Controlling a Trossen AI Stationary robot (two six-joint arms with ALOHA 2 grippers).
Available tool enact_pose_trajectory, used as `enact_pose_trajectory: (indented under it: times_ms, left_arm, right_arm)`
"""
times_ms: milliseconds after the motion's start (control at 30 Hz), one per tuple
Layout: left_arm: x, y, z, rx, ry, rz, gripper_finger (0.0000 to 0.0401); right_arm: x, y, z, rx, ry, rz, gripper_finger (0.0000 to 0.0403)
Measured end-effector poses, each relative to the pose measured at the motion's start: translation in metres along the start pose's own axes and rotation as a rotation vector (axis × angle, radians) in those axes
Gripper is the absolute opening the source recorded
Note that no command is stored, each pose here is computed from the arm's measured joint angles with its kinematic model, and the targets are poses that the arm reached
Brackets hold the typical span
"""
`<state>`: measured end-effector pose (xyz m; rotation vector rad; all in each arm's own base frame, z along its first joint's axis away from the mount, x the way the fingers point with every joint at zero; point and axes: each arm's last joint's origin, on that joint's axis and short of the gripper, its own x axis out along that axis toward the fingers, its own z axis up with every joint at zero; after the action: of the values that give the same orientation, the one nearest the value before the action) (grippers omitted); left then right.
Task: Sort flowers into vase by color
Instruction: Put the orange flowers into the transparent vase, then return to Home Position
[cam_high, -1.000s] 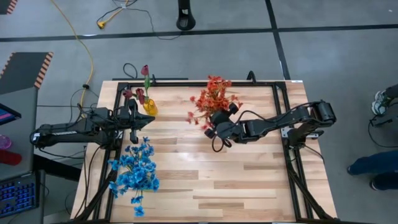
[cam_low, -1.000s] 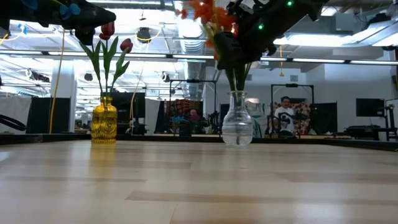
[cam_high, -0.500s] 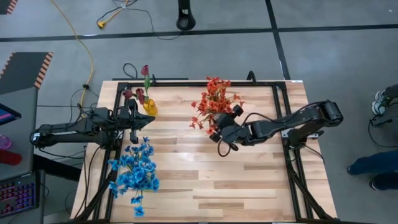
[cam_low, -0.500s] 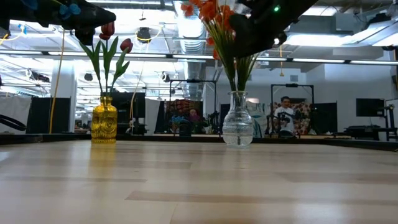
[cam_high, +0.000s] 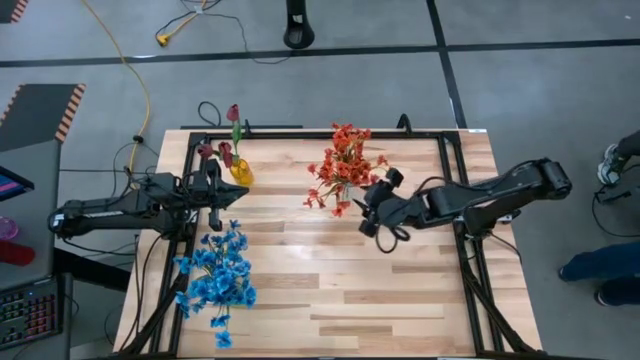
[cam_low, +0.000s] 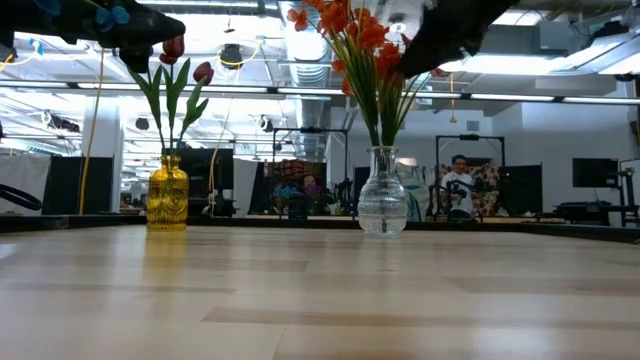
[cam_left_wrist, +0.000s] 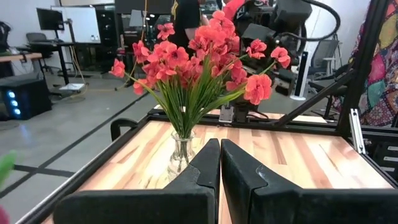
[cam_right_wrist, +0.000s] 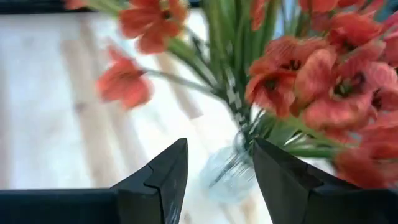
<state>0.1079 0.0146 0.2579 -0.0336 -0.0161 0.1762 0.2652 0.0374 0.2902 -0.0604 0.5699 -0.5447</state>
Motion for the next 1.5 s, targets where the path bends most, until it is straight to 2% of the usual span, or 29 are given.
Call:
enact_pose_trajectory:
  times_ms: [100, 200, 400, 500, 633, 767, 933, 1100, 1300, 1500]
  left_arm:
    - [-0.003, 0.001, 0.001, 0.013, -0.011, 0.018, 0.0000]
    - [-0.005, 0.001, 0.001, 0.014, -0.013, 0.035, 0.0000]
    - [-0.009, 0.002, -0.003, 0.016, 0.024, 0.036, 0.0000]
    - [-0.009, 0.002, -0.005, 0.018, 0.047, 0.037, 0.0000]
    - [-0.010, 0.002, -0.010, 0.021, 0.102, 0.039, 0.0000]
    - [-0.011, 0.002, -0.012, 0.024, 0.118, 0.039, 0.0000]
    - [-0.009, 0.002, -0.016, 0.041, 0.108, 0.038, 0.0000]
    - [-0.002, 0.002, -0.040, 0.050, 0.018, 0.014, 0.0000]
    - [0.001, 0.002, -0.056, 0.058, 0.010, 0.012, 0.0000]
    - [0.000, 0.004, -0.056, 0.113, 0.021, 0.085, 0.0000]
  right_arm:
    - [-0.015, -0.011, 0.000, -0.006, 0.023, 0.060, 0.0201]
    - [-0.031, -0.025, -0.002, -0.017, 0.039, 0.063, 0.0188]
    - [-0.057, -0.051, -0.014, -0.045, 0.086, 0.050, 0.0134]
    - [-0.060, -0.058, -0.030, -0.008, 0.106, 0.042, 0.0099]
    - [-0.051, -0.060, -0.064, 0.052, 0.123, 0.039, 0.0052]
    - [-0.039, -0.054, -0.095, 0.132, 0.053, 0.144, 0.0017]
    - [-0.025, -0.049, -0.119, 0.125, -0.164, 0.298, 0.0027]
    - [-0.017, -0.054, -0.134, 0.136, -0.373, 0.410, 0.0052]
    - [-0.008, -0.066, -0.150, 0.148, -0.399, 0.420, 0.0034]
    - [-0.003, -0.078, -0.166, 0.168, -0.398, 0.402, 0.0020]
